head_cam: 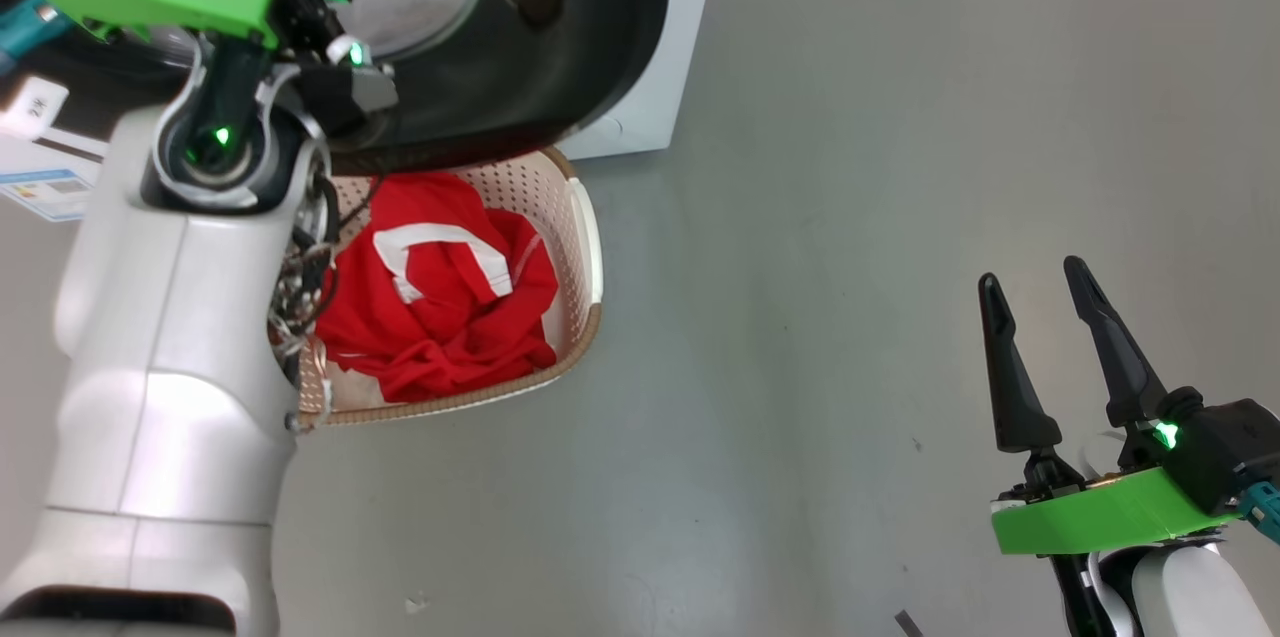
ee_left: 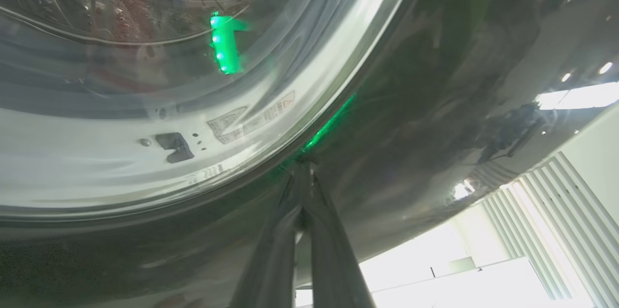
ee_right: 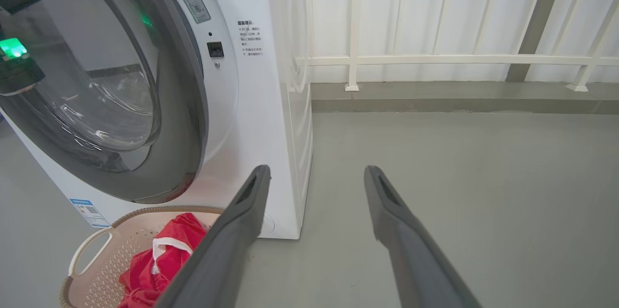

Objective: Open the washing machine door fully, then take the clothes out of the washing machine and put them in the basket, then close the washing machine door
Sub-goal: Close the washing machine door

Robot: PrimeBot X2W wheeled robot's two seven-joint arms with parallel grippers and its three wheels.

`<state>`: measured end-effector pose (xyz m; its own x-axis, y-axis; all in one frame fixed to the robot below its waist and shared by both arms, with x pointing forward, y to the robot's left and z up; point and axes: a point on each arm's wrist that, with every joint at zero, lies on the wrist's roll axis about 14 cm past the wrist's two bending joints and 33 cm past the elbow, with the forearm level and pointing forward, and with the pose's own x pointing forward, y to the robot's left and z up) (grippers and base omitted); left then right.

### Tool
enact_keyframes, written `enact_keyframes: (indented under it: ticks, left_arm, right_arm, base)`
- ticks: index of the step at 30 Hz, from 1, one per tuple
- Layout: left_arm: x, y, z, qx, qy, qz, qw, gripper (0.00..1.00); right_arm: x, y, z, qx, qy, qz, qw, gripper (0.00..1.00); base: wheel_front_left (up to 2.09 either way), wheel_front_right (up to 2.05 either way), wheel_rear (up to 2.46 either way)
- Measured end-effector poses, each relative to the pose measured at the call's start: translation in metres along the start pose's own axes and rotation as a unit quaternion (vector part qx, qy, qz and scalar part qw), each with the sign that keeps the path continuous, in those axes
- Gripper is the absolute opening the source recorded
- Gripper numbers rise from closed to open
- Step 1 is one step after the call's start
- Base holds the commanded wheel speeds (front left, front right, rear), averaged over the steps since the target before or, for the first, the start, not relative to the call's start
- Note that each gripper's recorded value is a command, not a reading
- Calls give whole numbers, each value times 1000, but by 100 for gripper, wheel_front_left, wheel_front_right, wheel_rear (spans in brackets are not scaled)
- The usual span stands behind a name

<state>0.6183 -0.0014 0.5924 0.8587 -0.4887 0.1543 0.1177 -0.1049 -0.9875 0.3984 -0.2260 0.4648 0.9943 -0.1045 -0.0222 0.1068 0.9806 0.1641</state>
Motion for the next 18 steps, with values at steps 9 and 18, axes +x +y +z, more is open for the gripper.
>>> enact_keyframes:
  ticks: [9,18]
  left_arm:
    - [10,12,3,-2,-3,13,1000,0]
    - [5,-7,1,12,5,-9,1000,0]
  right_arm:
    - [2,-6,-2,-1,3,-9,1000,100]
    - [2,-3,2,2,-4,-5,1000,100]
  base:
    - [0,0,0]
    - [0,0,0]
